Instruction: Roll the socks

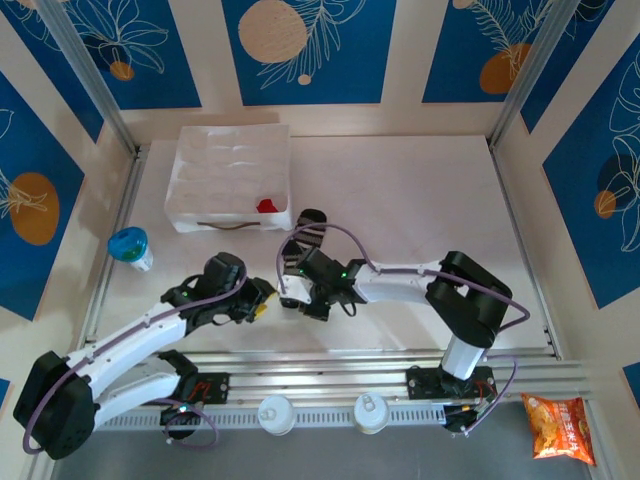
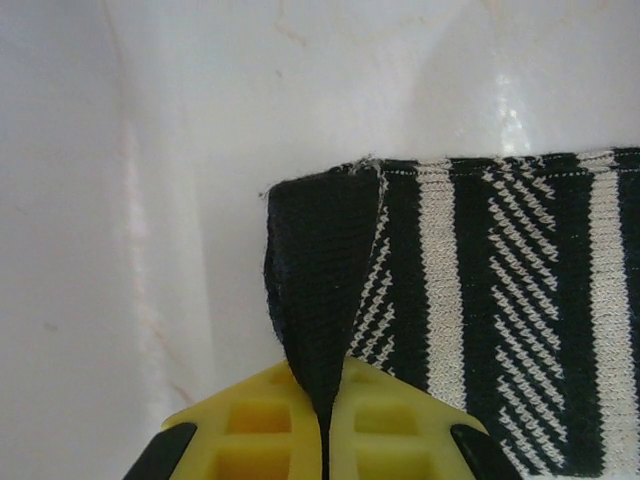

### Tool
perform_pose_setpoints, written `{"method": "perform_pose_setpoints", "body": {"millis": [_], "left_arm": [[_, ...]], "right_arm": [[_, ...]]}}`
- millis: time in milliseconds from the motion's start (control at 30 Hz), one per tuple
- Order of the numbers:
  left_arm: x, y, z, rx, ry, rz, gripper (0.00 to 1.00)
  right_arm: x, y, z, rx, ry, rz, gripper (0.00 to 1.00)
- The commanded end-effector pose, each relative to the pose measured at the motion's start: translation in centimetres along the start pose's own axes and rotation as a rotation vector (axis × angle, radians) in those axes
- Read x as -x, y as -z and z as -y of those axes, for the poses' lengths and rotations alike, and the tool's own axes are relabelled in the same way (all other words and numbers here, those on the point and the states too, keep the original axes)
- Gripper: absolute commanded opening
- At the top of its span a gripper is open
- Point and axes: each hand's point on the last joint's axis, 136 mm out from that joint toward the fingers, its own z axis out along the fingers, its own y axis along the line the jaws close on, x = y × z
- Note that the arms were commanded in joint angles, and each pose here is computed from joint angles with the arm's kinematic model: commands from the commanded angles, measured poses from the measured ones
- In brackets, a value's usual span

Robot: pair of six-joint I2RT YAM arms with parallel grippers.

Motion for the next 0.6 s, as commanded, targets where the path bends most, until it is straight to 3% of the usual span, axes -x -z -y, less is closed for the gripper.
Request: {"method": "perform_pose_setpoints", "body": {"millis": [0,300,467,567], "left_arm": [[0.1,-0.7,0.6,-0.034,0.096,-0.005,0.44],[0.0,-2.3,0.2,0.018,0.122,-0.035,0.46],[0.6,-3.7,0.8,0.043,0.168,-0.023,0.58],[0.4,-4.8,1.9,0.038,0.187,-0.035,0.60]], "right_arm": [[1.1,0.6,-2.5,0.244,-0.248,0.040,0.00],[1.6,0.9,-0.9,0.496,-0.569,0.069,0.00],[1.4,0.9,-0.4,0.562,-0.641,0.069,0.00],[1.3,0.7,-0.2,0.583,-0.680,0.061,0.00]]}}
